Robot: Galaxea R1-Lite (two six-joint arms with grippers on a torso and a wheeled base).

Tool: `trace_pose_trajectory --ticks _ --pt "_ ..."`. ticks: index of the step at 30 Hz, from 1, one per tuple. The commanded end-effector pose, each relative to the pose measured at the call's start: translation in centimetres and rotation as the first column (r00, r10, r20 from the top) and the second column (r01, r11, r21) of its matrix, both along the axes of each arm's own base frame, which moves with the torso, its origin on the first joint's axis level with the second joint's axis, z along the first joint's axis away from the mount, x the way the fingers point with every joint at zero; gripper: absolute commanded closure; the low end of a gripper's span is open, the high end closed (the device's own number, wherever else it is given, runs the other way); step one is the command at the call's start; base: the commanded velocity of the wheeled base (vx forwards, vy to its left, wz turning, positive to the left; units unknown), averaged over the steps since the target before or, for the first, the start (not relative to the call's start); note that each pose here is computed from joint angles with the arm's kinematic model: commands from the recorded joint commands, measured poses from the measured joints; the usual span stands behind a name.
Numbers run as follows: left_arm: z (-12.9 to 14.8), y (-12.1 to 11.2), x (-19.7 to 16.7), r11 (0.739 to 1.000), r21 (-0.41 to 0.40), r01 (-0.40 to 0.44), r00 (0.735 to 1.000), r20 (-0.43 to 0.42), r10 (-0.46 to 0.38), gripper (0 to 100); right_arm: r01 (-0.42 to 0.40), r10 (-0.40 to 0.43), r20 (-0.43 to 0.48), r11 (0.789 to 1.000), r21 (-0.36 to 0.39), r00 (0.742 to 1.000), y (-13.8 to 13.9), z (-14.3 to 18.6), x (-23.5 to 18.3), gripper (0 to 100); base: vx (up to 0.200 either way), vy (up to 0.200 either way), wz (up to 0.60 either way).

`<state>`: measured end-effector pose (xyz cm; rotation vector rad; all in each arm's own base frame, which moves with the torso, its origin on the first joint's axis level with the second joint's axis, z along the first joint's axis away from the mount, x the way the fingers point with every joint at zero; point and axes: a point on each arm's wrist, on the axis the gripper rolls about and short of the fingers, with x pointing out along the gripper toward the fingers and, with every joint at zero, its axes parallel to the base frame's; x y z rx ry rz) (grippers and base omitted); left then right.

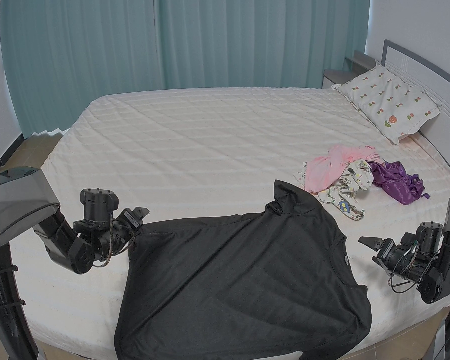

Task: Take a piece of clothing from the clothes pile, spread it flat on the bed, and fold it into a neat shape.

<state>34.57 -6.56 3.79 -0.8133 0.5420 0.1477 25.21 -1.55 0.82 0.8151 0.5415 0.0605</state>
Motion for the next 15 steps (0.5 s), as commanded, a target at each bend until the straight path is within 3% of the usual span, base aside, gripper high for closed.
trace_pose_trajectory --ticks 1,15 --pt "-2.5 1.1 4.2 0.998 0.055 -0.02 0.999 -0.026 0.021 0 -0.002 0.002 0.008 1.0 0.0 1.0 0.1 0.1 0.0 0 0.0 0.0 0.0" --pt "-5.2 0.7 5.9 0.997 0.076 -0.005 0.999 -0.051 0.009 0 -0.005 0.005 0.006 1.0 -0.003 1.0 0.1 0.0 0.0 0 0.0 0.0 0.0"
